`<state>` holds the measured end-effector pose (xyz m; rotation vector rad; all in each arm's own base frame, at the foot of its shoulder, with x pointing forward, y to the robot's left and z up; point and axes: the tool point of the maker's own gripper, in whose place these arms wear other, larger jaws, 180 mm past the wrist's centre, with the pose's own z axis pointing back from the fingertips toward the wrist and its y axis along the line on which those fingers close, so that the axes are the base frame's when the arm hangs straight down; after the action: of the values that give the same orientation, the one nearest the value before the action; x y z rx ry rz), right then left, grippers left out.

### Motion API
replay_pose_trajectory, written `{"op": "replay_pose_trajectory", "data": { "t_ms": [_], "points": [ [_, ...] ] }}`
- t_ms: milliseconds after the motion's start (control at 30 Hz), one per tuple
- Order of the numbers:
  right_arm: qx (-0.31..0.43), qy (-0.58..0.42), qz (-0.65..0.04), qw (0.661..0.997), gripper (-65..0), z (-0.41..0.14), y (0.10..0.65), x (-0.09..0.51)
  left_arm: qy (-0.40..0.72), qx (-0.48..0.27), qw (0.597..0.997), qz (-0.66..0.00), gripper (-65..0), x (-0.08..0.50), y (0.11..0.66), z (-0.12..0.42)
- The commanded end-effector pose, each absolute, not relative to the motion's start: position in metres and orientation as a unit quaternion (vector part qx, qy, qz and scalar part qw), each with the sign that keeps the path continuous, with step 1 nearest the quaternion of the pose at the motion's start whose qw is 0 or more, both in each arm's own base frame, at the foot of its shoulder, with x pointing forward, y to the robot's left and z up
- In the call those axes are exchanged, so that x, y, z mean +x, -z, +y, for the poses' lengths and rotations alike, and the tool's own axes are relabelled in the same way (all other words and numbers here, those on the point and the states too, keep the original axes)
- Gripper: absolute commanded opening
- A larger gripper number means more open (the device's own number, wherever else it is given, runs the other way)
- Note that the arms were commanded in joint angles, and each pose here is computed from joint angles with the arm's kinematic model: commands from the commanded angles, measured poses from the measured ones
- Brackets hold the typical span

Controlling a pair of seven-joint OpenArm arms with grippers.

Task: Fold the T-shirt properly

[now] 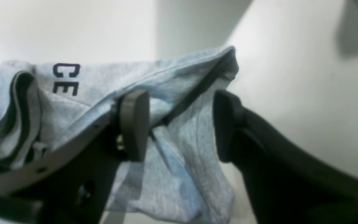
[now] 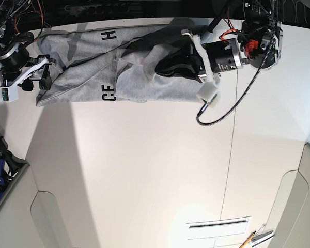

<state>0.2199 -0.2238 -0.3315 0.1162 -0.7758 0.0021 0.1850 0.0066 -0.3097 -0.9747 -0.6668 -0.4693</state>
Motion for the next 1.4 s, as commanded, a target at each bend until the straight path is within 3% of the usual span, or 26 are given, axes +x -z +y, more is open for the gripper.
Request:
{"op": "replay_pose_trajectory", "data": {
  "t_ms": [0,333,533,867,1167,1367],
  "points": [
    [0.055,-0.005,-0.401,0.914,-32.5,-0.225,0.319,0.227,0.227,-0.463,0.791,-0.330,-65.0,0.187,0.300,0.000],
    [0.055,-0.004,-0.402,0.914,-32.5,-0.224,0.319,0.227,0.296,-0.262,0.818,-0.418,-65.0,0.227,0.330,0.014],
    [0.055,-0.004,-0.408,0.911,-32.5,-0.225,0.317,0.228,0.294,-0.217,0.822,-0.437,-65.0,0.237,0.324,0.022],
    [0.055,-0.004,-0.408,0.911,-32.5,-0.225,0.317,0.228,0.436,-0.140,0.753,-0.473,-65.0,0.216,0.307,-0.024],
    [0.055,-0.004,-0.412,0.910,-32.5,-0.225,0.316,0.229,0.529,0.008,0.689,-0.495,-65.0,0.200,0.318,-0.017],
    [0.055,-0.004,-0.414,0.909,-32.5,-0.225,0.316,0.230,0.559,0.037,0.639,-0.527,-65.0,0.176,0.309,-0.038]
  ]
}}
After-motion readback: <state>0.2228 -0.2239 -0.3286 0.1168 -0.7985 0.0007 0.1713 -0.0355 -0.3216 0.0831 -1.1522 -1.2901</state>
